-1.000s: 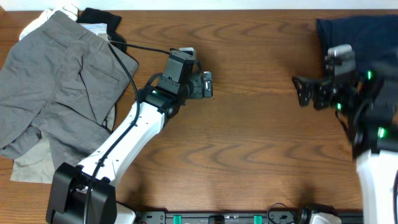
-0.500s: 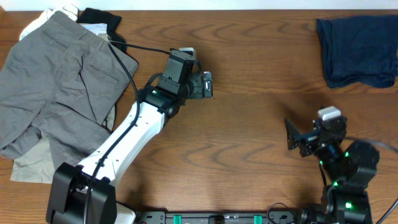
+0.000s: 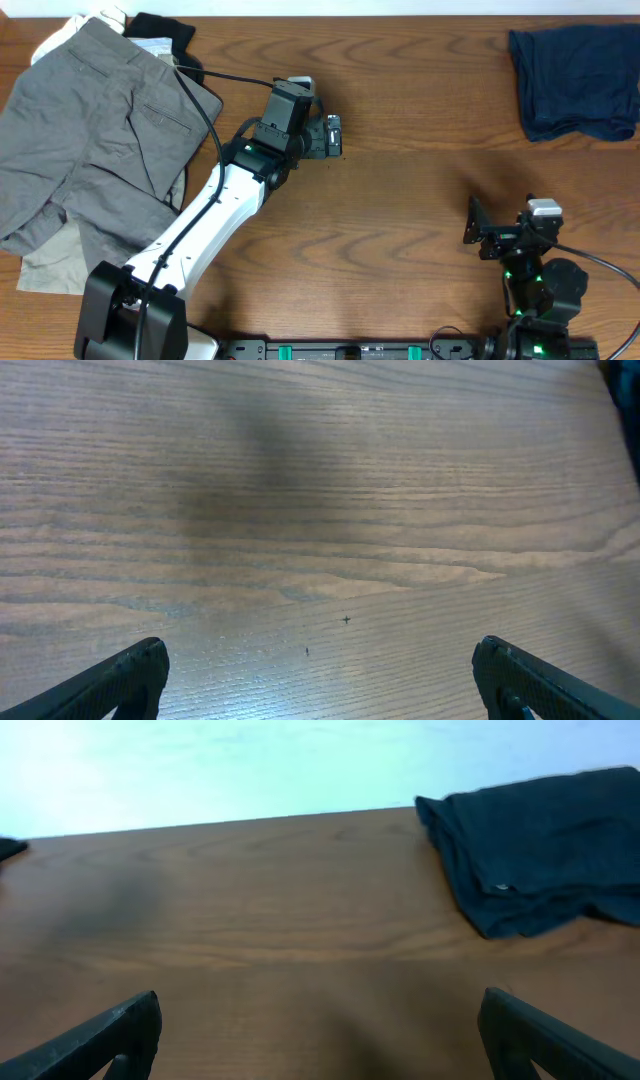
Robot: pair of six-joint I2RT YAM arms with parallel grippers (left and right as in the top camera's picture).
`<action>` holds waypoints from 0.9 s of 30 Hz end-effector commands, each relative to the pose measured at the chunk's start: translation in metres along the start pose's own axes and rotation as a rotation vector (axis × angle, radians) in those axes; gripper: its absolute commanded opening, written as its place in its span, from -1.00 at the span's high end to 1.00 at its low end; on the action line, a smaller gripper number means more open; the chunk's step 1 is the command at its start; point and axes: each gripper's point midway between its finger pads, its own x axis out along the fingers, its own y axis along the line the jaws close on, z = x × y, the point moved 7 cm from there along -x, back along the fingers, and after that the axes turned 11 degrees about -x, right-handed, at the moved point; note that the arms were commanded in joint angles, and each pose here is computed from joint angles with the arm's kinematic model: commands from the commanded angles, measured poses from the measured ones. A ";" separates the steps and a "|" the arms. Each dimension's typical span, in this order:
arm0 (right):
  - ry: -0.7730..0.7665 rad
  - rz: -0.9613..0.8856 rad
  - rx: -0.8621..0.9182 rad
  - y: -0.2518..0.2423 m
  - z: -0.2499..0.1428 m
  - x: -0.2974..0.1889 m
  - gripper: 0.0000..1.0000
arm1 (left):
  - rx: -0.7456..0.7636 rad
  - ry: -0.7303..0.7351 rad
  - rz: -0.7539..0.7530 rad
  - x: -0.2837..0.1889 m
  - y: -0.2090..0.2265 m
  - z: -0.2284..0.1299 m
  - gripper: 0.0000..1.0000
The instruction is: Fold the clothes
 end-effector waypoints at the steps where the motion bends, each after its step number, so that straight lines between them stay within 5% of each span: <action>1: 0.003 -0.052 0.042 -0.004 -0.013 0.002 -0.99 | 0.014 -0.002 0.017 0.001 0.004 0.000 -0.96; 8: 0.007 -0.071 0.043 -0.004 -0.026 0.001 -0.99 | 0.014 -0.002 0.017 0.001 0.004 0.000 -0.96; 15: -0.166 -0.074 0.012 -0.003 0.001 -0.009 -0.98 | 0.014 -0.002 0.017 0.001 0.004 0.000 -0.96; 27: -0.111 -0.070 0.020 -0.003 -0.008 -0.007 -0.98 | 0.014 -0.002 0.017 0.001 0.004 0.000 -0.96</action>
